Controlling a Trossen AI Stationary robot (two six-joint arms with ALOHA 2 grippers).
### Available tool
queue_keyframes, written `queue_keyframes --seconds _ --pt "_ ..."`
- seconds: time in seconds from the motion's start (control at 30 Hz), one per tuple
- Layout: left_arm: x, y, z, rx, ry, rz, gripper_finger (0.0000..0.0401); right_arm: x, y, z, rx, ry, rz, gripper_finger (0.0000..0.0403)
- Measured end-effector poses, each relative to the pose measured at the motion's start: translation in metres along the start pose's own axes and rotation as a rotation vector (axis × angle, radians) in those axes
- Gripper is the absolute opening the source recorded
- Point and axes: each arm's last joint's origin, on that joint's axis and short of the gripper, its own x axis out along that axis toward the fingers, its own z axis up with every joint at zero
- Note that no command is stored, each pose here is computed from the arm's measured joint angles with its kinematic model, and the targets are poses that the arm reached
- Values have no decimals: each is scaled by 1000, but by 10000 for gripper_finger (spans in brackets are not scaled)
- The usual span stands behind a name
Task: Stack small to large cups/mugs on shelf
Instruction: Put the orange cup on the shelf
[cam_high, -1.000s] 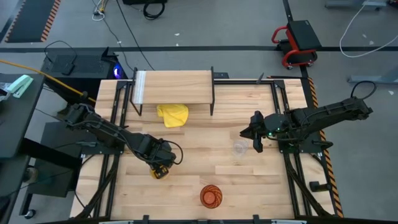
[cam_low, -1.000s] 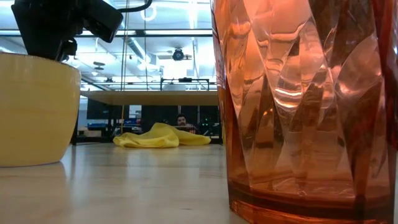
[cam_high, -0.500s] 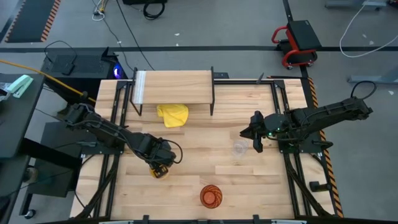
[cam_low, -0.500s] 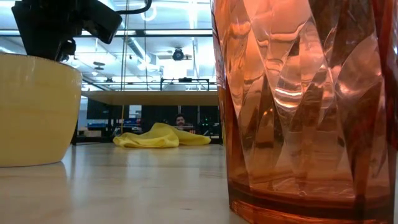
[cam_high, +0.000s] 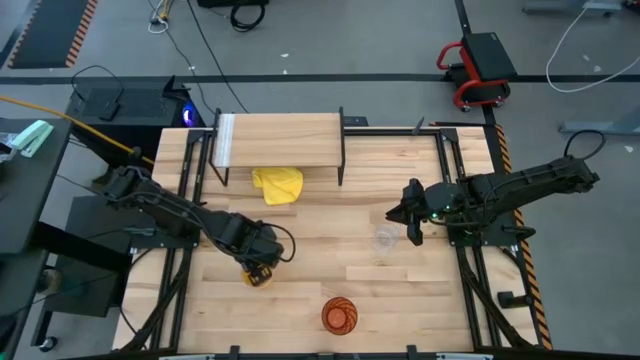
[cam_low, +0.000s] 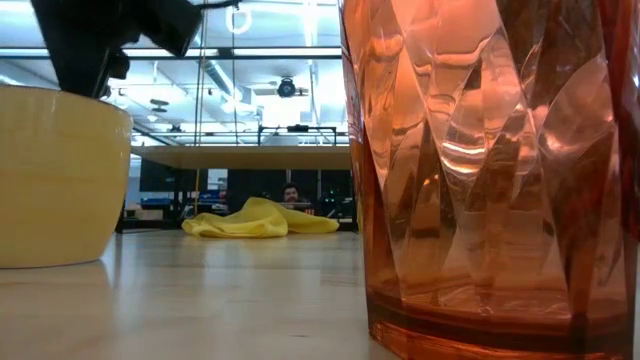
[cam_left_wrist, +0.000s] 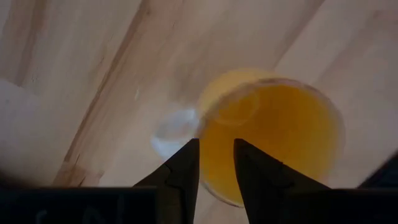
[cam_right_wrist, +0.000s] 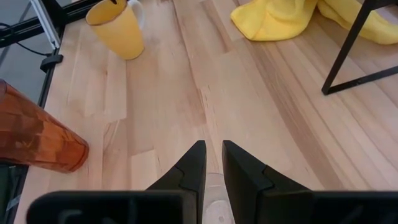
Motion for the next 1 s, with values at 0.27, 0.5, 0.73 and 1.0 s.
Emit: queue_keyframes --seconds 0.27,0.5,0.73,1.0 --pt "-30 -10 8 76 -100 -39 108 0 -2 -3 44 35 -17 60" --pt "-55 -7 22 143 -238 10 107 0 -2 -5 82 53 -27 60" --pt "-71 9 49 148 -339 43 107 -1 -5 -11 127 106 -58 60" --pt "-72 25 65 104 -340 69 107 -1 -8 -14 146 127 -106 60"
